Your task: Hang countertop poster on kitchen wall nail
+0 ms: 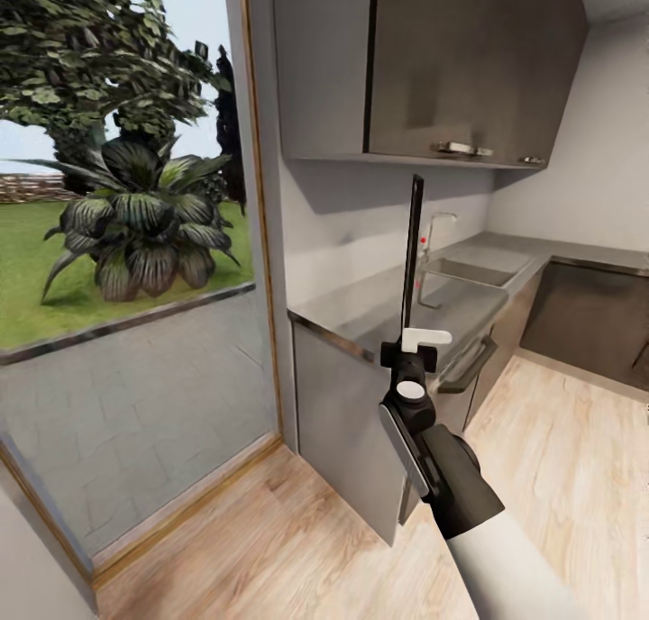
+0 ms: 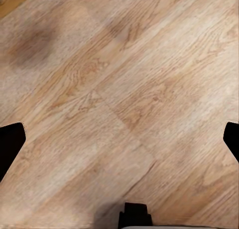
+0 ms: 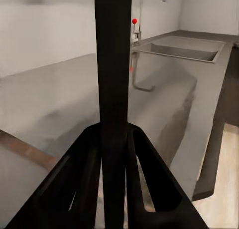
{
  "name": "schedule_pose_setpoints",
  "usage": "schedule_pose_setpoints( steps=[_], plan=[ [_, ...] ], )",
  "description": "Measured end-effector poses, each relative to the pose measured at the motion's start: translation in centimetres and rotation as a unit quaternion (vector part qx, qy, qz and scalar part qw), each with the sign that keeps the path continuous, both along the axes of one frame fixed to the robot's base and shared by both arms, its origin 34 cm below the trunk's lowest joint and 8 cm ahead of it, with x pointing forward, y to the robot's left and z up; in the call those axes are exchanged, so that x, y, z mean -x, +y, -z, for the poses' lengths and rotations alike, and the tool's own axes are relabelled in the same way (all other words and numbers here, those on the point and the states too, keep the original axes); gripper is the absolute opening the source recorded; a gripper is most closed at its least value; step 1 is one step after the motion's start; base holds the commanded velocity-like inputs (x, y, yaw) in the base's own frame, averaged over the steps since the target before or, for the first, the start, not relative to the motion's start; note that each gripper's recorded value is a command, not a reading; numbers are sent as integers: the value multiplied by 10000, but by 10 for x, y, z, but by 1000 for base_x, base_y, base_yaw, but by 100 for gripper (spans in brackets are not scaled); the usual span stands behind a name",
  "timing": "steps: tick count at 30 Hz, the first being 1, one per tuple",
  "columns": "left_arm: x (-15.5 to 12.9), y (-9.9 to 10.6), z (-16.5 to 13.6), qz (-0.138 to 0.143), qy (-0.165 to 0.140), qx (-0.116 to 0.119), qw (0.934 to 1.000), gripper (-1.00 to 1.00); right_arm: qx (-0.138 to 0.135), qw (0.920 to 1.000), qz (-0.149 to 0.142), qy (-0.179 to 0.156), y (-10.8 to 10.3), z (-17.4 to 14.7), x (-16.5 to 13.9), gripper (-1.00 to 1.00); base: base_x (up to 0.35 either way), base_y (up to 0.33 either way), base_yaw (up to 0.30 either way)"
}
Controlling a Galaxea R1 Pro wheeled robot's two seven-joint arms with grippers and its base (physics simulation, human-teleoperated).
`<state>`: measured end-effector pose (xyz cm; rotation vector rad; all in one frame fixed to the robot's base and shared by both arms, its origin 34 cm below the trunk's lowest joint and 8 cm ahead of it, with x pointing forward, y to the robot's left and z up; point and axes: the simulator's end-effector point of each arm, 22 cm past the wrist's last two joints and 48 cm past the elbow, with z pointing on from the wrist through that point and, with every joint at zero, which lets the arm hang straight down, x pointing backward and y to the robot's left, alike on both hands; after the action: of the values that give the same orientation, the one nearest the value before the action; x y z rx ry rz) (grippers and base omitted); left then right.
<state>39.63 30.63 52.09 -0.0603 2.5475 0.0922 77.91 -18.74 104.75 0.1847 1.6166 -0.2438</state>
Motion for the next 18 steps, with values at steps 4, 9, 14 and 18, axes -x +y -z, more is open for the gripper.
schedule_pose_setpoints(
  steps=[4, 9, 14, 18],
  plan=[
    [0, 0, 0, 0, -1, 0, 10000, 100, -36, 10000, -9, -86, 0, -6, 3, -100, -328, -19, 0],
    [0, 0, 0, 1, 4, 0, 10000, 100, -57, 9999, -15, -89, 0, -5, 5, -100, -282, -150, 0],
    [0, 0, 0, 1, 5, 0, 10000, 100, -71, 10000, -23, -12, 0, 6, 10, -100, -128, -177, 0],
    [0, 0, 0, 1, 5, 0, 10000, 100, -70, 10000, -23, 14, 0, 10, 12, -100, -62, -104, 0]
  ],
)
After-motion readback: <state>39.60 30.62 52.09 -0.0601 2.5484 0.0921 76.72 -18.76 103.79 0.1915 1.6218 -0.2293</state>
